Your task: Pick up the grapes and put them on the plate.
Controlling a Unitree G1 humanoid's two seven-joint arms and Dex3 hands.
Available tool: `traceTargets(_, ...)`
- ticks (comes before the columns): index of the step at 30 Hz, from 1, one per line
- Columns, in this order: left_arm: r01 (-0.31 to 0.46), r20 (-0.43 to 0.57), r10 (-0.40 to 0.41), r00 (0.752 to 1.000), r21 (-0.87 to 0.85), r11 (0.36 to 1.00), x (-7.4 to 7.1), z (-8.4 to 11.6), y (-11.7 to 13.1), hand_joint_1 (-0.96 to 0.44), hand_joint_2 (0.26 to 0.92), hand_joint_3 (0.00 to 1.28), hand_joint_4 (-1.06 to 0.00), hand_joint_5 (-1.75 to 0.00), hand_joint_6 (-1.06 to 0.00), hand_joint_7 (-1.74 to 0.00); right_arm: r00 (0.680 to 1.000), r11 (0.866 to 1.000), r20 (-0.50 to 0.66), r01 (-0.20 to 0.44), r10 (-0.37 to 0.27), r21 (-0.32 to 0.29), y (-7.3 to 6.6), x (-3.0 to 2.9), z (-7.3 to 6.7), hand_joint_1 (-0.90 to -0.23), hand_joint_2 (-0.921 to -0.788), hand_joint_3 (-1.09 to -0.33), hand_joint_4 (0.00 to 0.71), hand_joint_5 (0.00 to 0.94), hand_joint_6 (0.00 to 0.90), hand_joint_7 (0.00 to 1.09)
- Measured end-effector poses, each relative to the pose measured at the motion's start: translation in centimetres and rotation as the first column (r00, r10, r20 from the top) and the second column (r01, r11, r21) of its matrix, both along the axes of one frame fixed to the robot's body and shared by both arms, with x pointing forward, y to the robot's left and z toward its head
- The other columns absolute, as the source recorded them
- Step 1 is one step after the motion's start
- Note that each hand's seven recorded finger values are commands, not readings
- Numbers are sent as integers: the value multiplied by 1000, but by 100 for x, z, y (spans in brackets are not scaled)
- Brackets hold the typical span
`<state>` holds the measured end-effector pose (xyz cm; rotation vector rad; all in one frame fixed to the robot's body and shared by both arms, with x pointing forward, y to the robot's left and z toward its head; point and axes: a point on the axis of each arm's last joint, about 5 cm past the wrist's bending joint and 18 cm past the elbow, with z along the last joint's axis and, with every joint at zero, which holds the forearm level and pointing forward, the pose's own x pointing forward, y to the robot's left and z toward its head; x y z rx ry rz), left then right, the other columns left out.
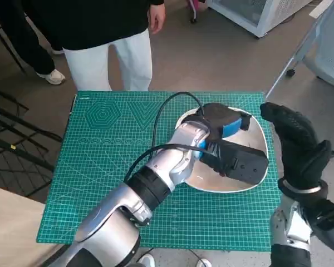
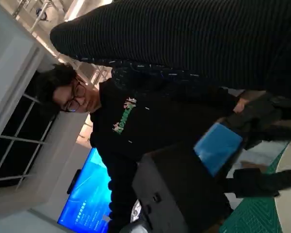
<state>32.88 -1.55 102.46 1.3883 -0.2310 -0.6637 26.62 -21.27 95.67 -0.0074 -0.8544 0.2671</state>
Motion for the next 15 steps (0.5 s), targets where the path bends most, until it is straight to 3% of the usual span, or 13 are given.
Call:
traceTargets(8, 16, 102, -3, 995, -130, 991, -2, -29, 221, -597, 921, 66, -49, -2, -208, -5, 1000, 1000, -4, -9, 9, -2, 19, 7, -3, -553, -921, -672, 165, 2, -1, 342)
traceTargets(15, 10, 156, 37, 987, -290, 957, -19, -133, 680, -597, 921, 137, -73, -10, -230, -13, 1000, 1000, -7, -12, 12, -2, 27, 10, -3, -547, -921, -669, 167, 2, -1, 345)
